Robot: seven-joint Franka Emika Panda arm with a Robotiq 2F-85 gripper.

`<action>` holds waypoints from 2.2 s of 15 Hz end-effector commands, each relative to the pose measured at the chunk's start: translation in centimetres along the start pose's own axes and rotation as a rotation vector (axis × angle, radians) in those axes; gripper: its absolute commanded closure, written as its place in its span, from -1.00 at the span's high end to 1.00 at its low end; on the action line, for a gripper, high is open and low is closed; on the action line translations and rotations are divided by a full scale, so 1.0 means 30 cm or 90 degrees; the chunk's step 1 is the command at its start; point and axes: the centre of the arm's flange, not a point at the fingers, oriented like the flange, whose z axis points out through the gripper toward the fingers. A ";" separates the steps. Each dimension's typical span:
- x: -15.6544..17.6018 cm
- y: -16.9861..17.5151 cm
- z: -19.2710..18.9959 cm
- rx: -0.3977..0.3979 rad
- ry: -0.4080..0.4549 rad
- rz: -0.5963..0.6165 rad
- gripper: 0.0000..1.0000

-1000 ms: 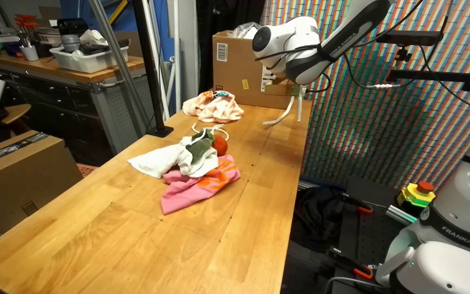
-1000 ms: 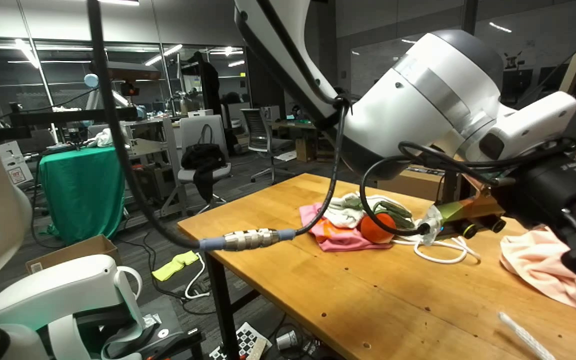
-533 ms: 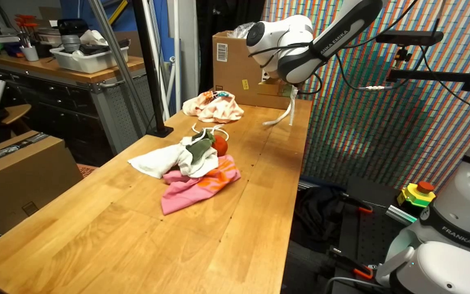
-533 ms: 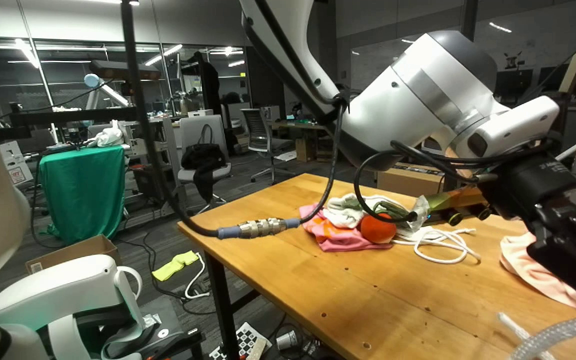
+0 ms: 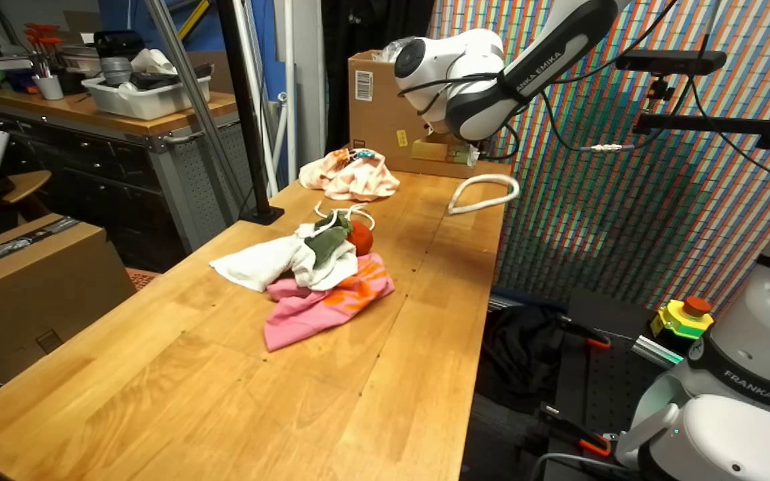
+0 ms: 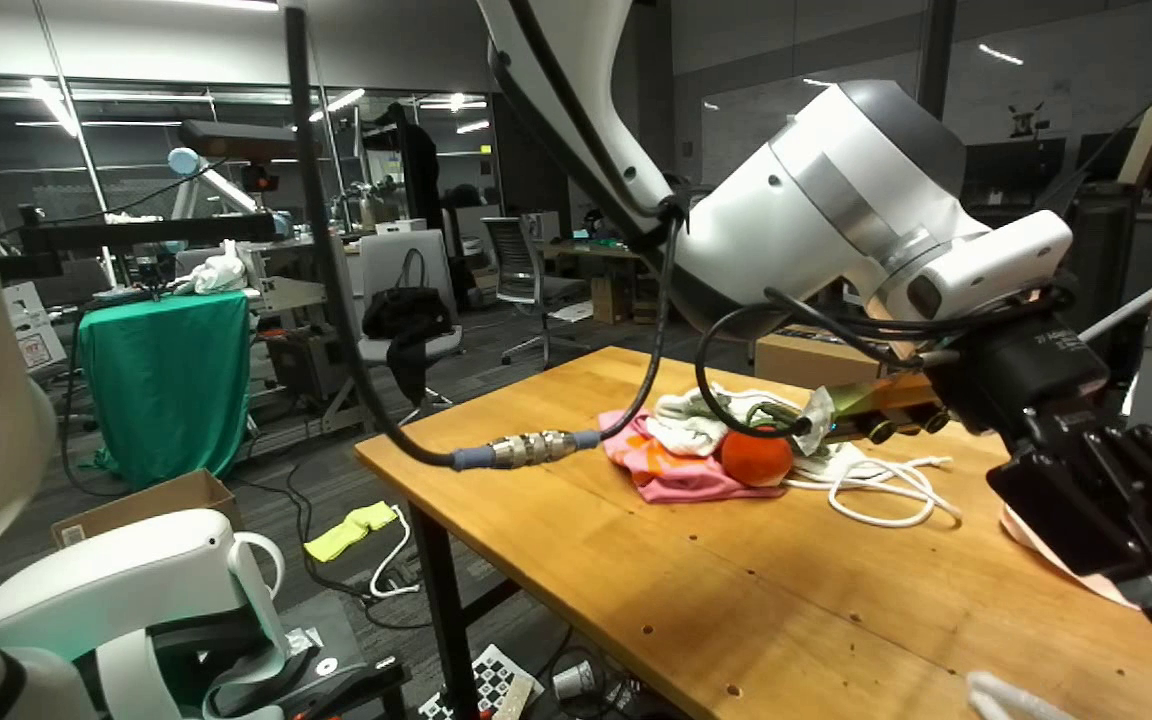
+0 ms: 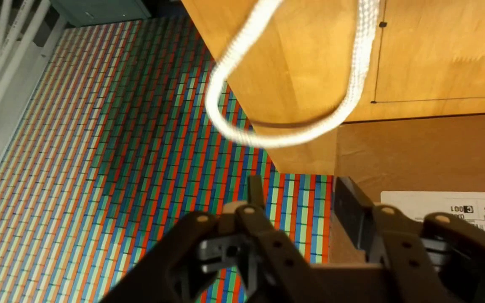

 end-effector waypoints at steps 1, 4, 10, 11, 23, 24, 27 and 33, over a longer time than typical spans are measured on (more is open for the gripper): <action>-0.005 -0.024 -0.015 0.014 -0.016 -0.016 0.63; -0.016 -0.020 -0.037 0.034 -0.020 -0.030 1.00; -0.097 0.012 -0.232 0.169 -0.051 -0.151 1.00; -0.128 0.020 -0.284 0.195 -0.049 -0.176 1.00; -0.456 0.138 -0.800 0.464 -0.118 -0.486 1.00; -0.482 0.139 -0.820 0.478 -0.132 -0.515 1.00; -0.550 0.139 -0.851 0.508 -0.182 -0.603 1.00; -0.606 0.120 -0.800 0.505 -0.261 -0.718 1.00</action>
